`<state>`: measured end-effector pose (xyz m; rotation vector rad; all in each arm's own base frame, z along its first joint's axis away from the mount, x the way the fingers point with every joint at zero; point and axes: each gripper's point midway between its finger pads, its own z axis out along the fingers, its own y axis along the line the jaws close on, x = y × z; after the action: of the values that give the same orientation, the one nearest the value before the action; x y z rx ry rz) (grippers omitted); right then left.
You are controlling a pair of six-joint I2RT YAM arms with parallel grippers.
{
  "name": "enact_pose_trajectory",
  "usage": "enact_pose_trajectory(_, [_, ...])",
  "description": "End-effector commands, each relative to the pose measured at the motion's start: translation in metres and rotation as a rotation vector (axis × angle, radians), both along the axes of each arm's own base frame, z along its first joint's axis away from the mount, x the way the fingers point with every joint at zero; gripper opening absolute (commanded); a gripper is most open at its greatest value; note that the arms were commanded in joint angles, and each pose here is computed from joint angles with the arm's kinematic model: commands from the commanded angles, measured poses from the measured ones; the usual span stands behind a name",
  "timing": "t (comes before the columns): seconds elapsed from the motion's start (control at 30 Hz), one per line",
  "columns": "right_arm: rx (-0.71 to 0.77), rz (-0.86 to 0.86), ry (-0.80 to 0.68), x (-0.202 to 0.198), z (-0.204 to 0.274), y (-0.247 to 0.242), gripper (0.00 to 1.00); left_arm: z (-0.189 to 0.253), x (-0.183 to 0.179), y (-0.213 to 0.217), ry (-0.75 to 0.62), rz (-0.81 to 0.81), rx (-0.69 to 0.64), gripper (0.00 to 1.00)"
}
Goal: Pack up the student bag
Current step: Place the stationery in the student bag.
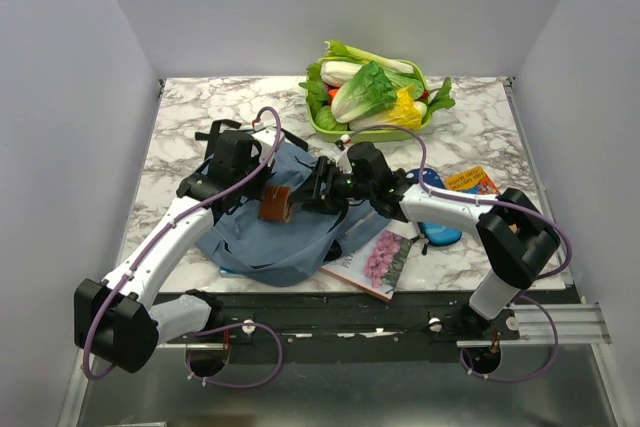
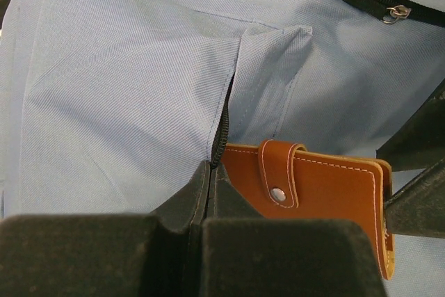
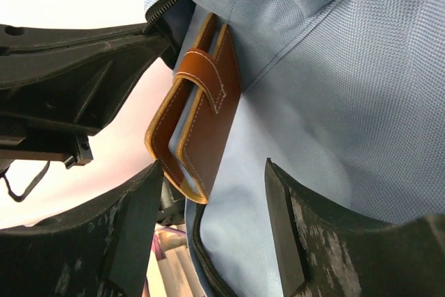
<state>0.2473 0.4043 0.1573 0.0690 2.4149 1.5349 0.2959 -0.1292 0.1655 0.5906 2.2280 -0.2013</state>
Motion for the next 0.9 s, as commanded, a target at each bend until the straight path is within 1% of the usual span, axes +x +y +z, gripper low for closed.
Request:
enact_pose_trajectory(0.0, [0.057, -0.011, 0.035, -0.001, 0.0, -0.004, 0.69, 0.005, 0.001, -0.004, -0.023, -0.017, -0.005, 0.0])
enact_pose_trajectory(0.13, [0.108, 0.009, 0.053, -0.004, 0.005, 0.001, 0.69, 0.004, 0.001, -0.004, -0.019, -0.018, -0.005, 0.0])
enact_pose_trajectory(0.3, [0.107, 0.002, 0.068, -0.003, -0.001, 0.002, 0.68, 0.008, 0.002, -0.004, -0.026, -0.016, -0.006, 0.0])
enact_pose_trajectory(0.47, [0.04, 0.019, 0.054, 0.003, -0.008, 0.006, 0.67, 0.012, 0.003, -0.004, -0.033, -0.017, -0.008, 0.0])
enact_pose_trajectory(0.57, [-0.017, 0.026, 0.025, 0.005, -0.02, 0.006, 0.63, 0.017, 0.004, -0.005, -0.04, -0.019, -0.012, 0.0])
enact_pose_trajectory(0.67, [-0.078, 0.038, 0.025, 0.006, -0.033, 0.008, 0.57, 0.022, 0.006, -0.006, -0.046, -0.02, -0.017, 0.0])
enact_pose_trajectory(0.77, [-0.086, 0.049, 0.019, 0.008, -0.035, 0.011, 0.38, 0.024, 0.006, -0.006, -0.047, -0.017, -0.018, 0.0])
enact_pose_trajectory(0.8, [-0.082, 0.049, 0.009, 0.009, -0.032, 0.011, 0.22, 0.024, 0.006, -0.006, -0.049, -0.02, -0.019, 0.0])
enact_pose_trajectory(0.83, [-0.082, 0.047, -0.009, 0.011, -0.029, 0.012, 0.12, 0.024, 0.006, -0.007, -0.047, -0.02, -0.018, 0.0])
enact_pose_trajectory(0.87, [-0.084, 0.047, -0.02, 0.012, -0.027, 0.011, 0.05, 0.024, 0.007, -0.006, -0.048, -0.018, -0.015, 0.0])
